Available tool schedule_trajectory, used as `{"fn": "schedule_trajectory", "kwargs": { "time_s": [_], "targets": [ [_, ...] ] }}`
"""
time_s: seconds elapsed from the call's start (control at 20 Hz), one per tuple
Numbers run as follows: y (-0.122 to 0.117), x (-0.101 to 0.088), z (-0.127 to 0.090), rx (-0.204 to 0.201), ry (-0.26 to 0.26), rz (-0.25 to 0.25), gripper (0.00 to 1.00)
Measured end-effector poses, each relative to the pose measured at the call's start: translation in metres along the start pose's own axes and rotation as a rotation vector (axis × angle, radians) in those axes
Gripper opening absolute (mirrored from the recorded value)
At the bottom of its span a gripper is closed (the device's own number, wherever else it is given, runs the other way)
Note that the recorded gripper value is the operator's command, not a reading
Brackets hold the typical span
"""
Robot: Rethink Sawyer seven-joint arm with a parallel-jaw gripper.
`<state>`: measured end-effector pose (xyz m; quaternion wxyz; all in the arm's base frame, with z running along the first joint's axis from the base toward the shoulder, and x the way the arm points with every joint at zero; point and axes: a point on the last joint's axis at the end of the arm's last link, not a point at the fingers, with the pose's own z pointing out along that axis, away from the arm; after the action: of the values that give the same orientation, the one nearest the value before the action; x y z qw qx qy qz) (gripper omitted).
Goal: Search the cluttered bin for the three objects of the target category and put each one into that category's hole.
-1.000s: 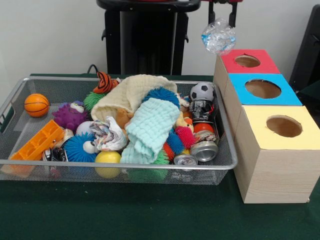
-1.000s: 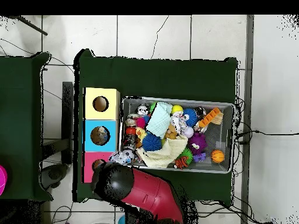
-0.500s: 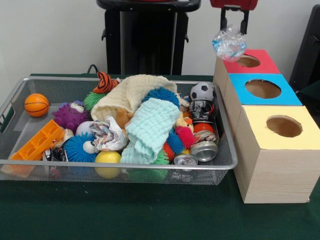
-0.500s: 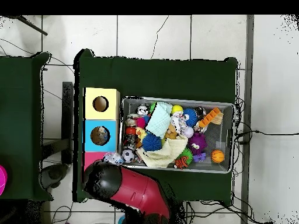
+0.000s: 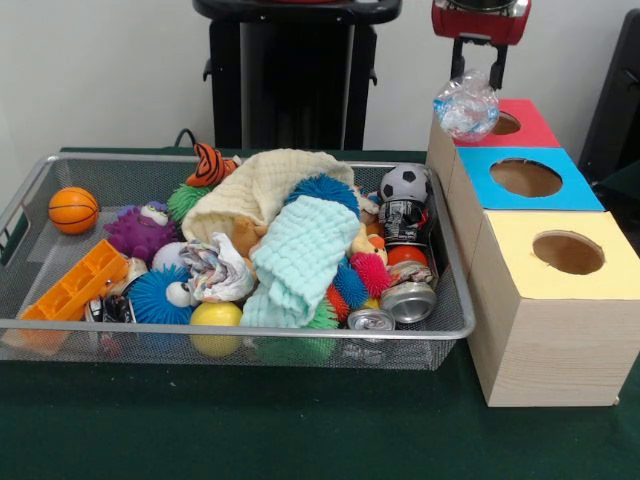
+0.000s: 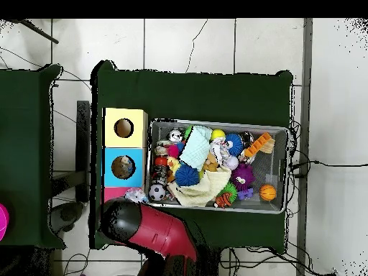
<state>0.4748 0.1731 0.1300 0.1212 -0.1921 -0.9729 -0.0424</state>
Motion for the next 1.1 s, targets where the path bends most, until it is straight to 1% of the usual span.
{"fn": "schedule_trajectory", "kwargs": {
  "time_s": [0.3, 0.5, 0.75, 1.1],
  "targets": [
    [0.007, 0.006, 0.014, 0.012, 0.018, 0.003, 0.00],
    [0.014, 0.008, 0.019, 0.012, 0.024, 0.004, 0.00],
    [0.021, 0.005, 0.023, 0.005, 0.027, 0.031, 0.00],
    [0.028, 0.007, 0.032, 0.016, 0.035, 0.066, 0.00]
  ]
}}
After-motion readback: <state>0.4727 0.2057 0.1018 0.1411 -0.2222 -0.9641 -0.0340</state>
